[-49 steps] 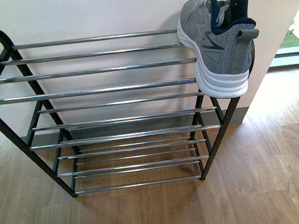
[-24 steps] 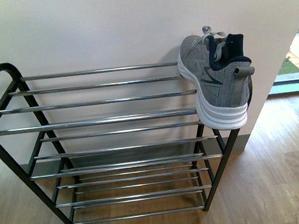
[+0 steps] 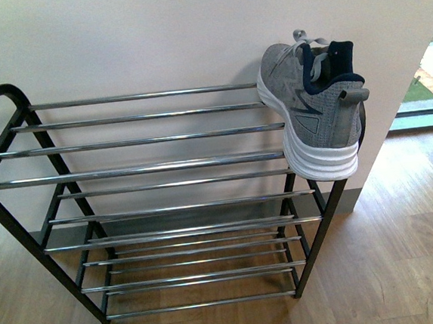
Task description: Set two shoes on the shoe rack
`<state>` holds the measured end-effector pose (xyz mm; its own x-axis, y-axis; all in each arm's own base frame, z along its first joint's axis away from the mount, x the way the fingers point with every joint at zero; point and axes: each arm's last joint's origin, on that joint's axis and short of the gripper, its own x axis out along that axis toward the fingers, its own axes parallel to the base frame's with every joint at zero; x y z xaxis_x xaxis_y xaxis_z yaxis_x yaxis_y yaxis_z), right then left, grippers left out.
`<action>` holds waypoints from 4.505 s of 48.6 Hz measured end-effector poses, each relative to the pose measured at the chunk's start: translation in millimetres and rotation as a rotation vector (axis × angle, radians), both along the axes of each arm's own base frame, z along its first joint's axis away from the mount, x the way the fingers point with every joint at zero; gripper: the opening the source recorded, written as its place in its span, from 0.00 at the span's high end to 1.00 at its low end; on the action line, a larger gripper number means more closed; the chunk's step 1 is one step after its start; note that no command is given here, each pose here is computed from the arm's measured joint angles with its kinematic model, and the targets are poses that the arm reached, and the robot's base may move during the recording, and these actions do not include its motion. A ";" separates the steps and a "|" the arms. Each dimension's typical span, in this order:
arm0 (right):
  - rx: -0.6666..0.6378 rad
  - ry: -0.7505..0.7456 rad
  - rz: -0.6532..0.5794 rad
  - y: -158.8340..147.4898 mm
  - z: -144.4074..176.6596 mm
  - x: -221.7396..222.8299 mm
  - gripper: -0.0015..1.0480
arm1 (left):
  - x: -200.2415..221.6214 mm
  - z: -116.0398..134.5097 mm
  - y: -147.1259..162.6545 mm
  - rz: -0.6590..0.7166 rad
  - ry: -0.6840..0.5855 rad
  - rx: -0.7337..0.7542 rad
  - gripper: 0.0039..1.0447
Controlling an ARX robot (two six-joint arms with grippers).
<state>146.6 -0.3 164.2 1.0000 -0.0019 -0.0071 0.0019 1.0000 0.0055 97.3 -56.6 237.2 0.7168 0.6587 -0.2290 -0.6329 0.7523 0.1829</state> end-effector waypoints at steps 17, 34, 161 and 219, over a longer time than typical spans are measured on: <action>0.000 -0.018 0.000 0.1 6.5 -14.7 0.98 | 0.0 0.0 0.0 0.000 0.000 0.000 0.97; 0.000 -0.027 0.000 0.1 8.9 -27.0 0.98 | 0.0 0.0 0.0 0.000 0.000 0.000 0.97; -0.002 -0.022 0.002 0.3 5.6 -49.8 0.09 | 205.5 -1.8 -41.0 -0.417 0.193 -0.315 0.97; -0.002 -0.022 0.002 0.3 5.6 -49.8 0.09 | 359.5 -83.2 -121.7 -0.435 0.322 -0.616 0.97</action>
